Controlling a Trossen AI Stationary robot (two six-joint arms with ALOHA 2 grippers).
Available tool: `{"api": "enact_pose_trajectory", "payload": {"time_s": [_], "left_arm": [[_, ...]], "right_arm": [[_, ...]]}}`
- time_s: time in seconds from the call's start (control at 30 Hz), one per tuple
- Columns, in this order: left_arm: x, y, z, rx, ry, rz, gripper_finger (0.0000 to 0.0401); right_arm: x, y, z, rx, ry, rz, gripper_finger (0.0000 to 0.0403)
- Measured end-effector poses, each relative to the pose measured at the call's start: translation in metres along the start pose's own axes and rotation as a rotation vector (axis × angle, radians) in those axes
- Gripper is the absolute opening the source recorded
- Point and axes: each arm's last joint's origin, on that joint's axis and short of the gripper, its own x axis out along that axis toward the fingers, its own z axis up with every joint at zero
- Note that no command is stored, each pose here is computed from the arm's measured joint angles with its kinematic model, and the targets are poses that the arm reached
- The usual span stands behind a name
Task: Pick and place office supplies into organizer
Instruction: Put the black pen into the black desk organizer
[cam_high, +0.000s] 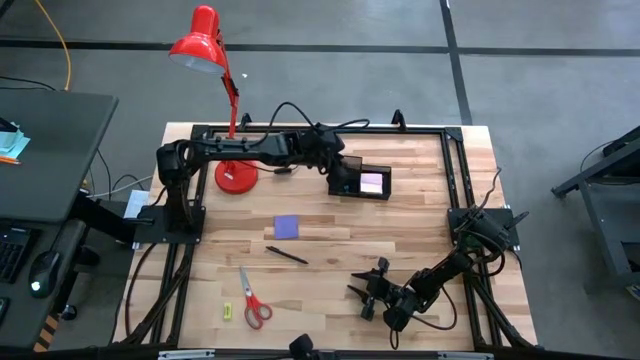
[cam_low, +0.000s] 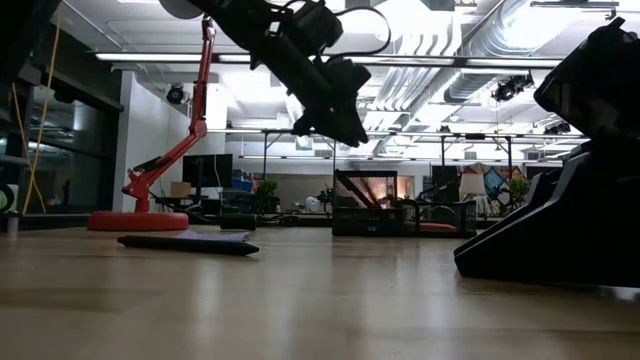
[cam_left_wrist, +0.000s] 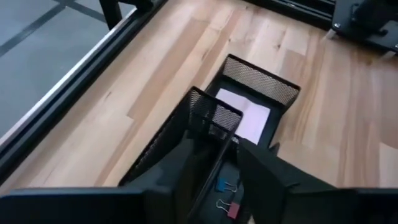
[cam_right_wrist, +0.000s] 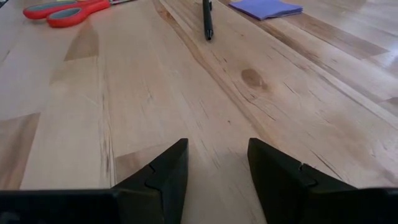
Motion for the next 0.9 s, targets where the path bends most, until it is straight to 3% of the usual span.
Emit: {"api": "enact_pose_trajectory", "payload": {"time_s": [0.2,0.37,0.53,0.9], "left_arm": [[0.000,-0.001,0.000,-0.025,0.004,-0.018,0.0184],[-0.006,-0.004,0.000,-0.060,0.038,-0.132,0.0216],[-0.023,-0.010,0.002,-0.075,0.068,-0.195,0.0219],[-0.084,-0.016,0.022,-0.043,-0.022,-0.215,0.0195]], "right_arm": [[0.000,-0.001,0.000,-0.005,-0.002,-0.007,0.0161],[0.000,-0.001,0.000,-0.007,-0.005,-0.013,0.0161],[0.000,-0.001,0.000,-0.003,-0.005,-0.013,0.0161],[0.000,-0.001,0.000,0.021,-0.002,-0.012,0.0161]]}}
